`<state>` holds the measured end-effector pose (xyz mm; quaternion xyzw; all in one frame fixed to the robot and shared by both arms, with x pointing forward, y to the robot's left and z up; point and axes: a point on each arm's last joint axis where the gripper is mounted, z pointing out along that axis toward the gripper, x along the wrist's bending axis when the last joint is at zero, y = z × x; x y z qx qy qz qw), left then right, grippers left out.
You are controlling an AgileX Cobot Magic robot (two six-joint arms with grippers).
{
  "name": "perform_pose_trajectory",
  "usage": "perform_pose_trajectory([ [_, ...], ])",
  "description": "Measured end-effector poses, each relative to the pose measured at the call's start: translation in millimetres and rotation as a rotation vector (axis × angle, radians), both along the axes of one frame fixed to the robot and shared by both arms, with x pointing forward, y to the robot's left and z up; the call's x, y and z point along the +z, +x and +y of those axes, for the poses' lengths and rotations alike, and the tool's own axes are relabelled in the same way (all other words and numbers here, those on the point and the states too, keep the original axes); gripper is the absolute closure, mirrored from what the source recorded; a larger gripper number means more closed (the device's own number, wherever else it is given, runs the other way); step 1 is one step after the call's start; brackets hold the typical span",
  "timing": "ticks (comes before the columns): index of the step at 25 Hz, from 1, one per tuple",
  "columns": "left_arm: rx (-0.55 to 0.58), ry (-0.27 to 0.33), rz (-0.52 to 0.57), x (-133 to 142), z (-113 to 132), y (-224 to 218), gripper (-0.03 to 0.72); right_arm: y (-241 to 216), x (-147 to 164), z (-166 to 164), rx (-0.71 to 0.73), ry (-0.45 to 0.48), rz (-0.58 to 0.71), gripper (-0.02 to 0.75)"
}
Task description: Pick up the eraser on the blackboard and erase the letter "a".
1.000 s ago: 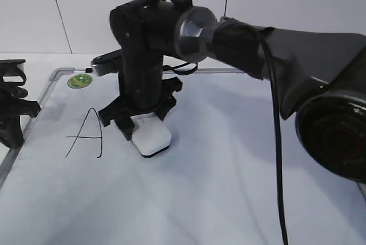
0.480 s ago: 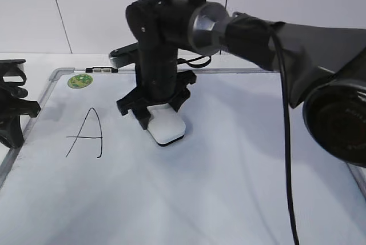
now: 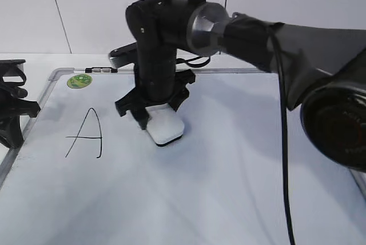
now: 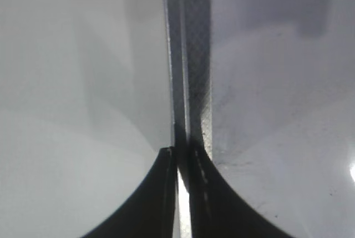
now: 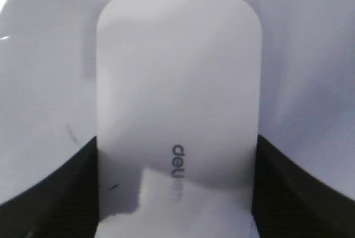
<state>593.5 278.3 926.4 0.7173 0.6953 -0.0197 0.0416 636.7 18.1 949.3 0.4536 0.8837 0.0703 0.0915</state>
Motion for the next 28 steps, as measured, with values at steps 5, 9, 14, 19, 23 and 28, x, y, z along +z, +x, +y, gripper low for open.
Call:
perform_pose_trajectory([
  [5,0.000,0.000,0.000,0.0,0.0,0.0,0.667,-33.6,0.4,38.2,0.096,0.009,0.006,0.195],
  [9,0.000,0.000,0.000,0.0,0.0,0.0,0.667,-35.7,-1.4,40.7,0.103,0.005,0.007,0.195],
  [14,0.001,-0.001,-0.002,-0.6,-0.1,0.4,0.667,-16.6,-2.5,21.6,0.039,0.027,0.020,0.195],
  [19,0.002,-0.001,-0.004,-0.6,-0.1,0.6,0.667,26.8,-3.2,-30.6,-0.086,0.011,-0.011,0.195],
  [23,0.002,-0.001,-0.004,-0.6,-0.1,0.6,0.667,41.1,-3.1,-52.2,-0.140,0.013,-0.015,0.195],
  [28,0.000,0.000,-0.002,-0.6,0.0,0.4,0.667,32.3,-3.2,-38.2,-0.103,0.021,-0.008,0.195],
])
